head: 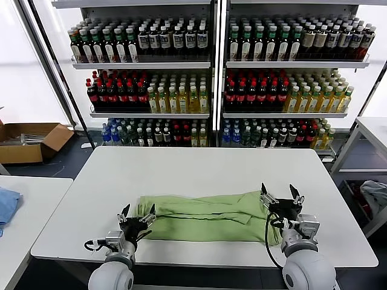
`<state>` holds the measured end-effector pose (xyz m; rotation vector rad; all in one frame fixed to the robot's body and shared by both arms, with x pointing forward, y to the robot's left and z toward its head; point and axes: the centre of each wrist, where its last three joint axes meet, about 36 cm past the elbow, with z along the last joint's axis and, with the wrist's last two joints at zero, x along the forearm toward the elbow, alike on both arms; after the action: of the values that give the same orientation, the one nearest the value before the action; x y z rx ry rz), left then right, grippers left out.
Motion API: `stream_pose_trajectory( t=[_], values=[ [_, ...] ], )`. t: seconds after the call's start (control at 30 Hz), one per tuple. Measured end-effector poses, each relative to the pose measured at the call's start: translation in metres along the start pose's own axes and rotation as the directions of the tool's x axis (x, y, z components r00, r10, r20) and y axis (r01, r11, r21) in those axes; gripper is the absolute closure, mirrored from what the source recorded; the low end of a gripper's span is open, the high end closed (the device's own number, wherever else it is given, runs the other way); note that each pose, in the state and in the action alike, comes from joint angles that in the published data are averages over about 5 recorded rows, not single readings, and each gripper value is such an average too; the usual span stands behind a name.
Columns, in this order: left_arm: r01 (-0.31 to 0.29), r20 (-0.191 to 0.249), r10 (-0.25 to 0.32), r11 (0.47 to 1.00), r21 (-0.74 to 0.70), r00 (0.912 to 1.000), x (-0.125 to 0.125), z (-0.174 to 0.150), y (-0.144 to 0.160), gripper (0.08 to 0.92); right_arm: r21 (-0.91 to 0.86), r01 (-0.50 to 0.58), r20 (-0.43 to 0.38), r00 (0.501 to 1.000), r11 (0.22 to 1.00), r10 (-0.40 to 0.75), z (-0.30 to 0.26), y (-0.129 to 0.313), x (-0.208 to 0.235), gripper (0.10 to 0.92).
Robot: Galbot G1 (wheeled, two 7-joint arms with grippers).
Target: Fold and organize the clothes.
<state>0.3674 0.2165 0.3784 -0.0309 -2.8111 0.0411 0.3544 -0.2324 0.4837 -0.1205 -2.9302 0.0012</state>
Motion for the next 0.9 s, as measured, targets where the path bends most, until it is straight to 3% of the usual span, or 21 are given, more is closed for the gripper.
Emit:
stream_pose_trajectory(
  t=[0.5, 0.6, 0.9],
  values=[
    [-0.007, -0.03, 0.007, 1.0, 0.01, 0.9995, -0.007, 0.007, 0.001, 0.181, 0.004, 0.001, -0.006, 1.0, 1.0, -0.001, 0.002, 0.001, 0.004, 0.2],
    [-0.012, -0.04, 0.012, 1.0, 0.01, 0.9991, -0.006, 0.01, 0.002, 0.228, 0.004, 0.002, -0.006, 1.0, 1.0, -0.002, 0.003, 0.0, 0.005, 0.2],
    [-0.024, -0.071, 0.024, 1.0, 0.0, 0.9972, -0.007, 0.016, 0.007, 0.484, 0.005, 0.005, -0.005, 1.0, 1.0, -0.005, 0.005, -0.002, 0.005, 0.2]
  ],
)
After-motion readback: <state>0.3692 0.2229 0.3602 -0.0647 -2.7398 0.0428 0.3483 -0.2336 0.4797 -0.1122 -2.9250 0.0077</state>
